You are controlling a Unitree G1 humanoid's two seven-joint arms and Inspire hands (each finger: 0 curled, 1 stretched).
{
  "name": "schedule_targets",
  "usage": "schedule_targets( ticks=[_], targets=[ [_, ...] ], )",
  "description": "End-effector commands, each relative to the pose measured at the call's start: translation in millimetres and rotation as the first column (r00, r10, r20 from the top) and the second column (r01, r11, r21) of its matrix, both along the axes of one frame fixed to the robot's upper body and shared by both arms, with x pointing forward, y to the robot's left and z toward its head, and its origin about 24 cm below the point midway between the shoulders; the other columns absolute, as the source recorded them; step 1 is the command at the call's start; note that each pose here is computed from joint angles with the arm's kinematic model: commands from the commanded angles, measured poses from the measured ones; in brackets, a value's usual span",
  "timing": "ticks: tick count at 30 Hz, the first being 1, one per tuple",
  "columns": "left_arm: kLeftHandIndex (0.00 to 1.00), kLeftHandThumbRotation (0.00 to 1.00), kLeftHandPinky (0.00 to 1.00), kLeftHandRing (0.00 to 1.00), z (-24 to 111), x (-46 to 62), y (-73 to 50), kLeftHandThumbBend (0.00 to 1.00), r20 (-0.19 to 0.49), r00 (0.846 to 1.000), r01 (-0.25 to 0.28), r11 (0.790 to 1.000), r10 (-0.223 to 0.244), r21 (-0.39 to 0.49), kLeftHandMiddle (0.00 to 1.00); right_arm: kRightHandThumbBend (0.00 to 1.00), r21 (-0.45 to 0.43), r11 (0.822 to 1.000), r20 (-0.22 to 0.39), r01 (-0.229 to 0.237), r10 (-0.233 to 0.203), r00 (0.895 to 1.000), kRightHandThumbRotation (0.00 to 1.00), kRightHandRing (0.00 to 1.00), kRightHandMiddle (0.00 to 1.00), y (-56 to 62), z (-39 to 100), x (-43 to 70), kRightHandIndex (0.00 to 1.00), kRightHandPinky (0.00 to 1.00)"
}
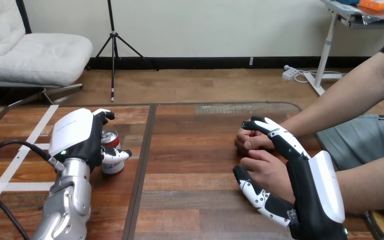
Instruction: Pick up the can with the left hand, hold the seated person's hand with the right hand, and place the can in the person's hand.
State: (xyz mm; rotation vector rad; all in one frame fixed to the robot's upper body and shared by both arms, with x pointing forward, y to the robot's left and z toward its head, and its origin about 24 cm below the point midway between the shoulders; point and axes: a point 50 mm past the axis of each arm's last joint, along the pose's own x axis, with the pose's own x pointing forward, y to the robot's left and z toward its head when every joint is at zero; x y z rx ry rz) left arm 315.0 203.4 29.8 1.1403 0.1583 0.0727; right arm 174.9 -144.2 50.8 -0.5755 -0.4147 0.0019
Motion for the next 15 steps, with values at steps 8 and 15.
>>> schedule_targets(
  ticks=[8,15],
  targets=[
    [0.77,0.08,0.59,0.72,7.8,-1.3,-3.8,0.79,0.122,0.992,0.028,0.993,-0.014,-0.111,0.78,0.46,-0.021,1.000,0.088,-0.012,0.013,0.996,0.00,0.86,0.84,-0.1,18.4,6.9,0.76,0.81],
    [0.74,0.05,0.58,0.69,10.5,-6.9,-4.9,0.79,0.195,0.981,0.044,0.982,-0.007,-0.182,0.74,0.46,-0.027,1.000,0.088,-0.010,0.012,0.996,0.00,0.86,0.84,-0.7,18.7,7.0,0.75,0.81]
  ],
)
